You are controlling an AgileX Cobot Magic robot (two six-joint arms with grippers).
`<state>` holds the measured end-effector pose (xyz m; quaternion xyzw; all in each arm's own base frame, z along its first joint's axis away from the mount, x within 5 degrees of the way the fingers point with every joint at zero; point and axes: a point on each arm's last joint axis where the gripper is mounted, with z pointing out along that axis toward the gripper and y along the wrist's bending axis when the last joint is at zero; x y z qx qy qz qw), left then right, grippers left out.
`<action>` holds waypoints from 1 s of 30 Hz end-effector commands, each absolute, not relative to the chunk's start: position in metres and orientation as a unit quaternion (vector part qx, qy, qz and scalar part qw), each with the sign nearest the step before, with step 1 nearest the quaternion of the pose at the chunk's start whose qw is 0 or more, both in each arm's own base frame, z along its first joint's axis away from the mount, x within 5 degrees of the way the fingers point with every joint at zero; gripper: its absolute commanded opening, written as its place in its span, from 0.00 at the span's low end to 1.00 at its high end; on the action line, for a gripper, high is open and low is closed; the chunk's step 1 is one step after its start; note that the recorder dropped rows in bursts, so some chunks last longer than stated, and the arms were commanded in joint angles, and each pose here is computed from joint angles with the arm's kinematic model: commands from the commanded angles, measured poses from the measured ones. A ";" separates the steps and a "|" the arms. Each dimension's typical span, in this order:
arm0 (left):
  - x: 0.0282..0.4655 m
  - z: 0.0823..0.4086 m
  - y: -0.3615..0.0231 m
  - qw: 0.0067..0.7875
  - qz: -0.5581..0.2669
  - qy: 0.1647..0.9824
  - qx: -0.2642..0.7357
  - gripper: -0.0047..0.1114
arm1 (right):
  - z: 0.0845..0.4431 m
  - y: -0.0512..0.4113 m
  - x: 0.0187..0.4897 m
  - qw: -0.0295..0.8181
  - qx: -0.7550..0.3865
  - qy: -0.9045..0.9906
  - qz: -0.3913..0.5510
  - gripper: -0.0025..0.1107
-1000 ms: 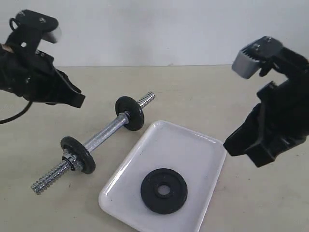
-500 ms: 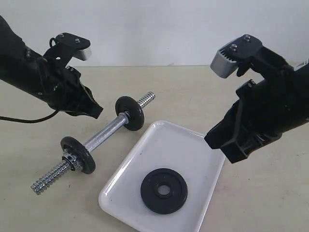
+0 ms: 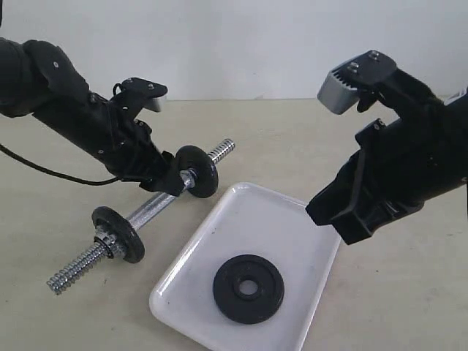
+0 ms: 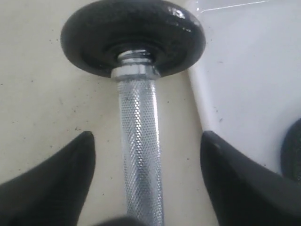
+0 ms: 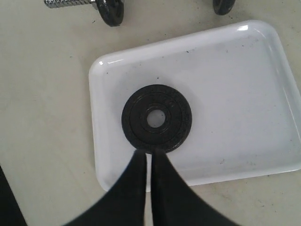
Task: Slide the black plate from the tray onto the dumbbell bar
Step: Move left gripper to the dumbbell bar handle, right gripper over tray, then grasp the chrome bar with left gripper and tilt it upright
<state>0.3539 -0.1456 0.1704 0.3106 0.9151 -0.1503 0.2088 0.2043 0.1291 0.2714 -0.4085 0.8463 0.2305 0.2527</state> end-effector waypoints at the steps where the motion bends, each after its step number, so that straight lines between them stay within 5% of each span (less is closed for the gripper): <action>1: 0.357 0.156 -0.149 0.192 -0.148 0.919 0.311 0.56 | 0.272 0.130 0.203 0.250 -0.414 0.845 0.229 0.02; 22: 0.364 0.127 -0.158 0.191 -0.140 0.924 0.299 0.56 | 0.273 0.129 0.206 0.269 -0.415 0.841 0.219 0.02; 30: 0.364 0.126 -0.158 0.194 -0.139 0.924 0.298 0.47 | 0.273 0.129 0.206 0.269 -0.415 0.841 0.219 0.02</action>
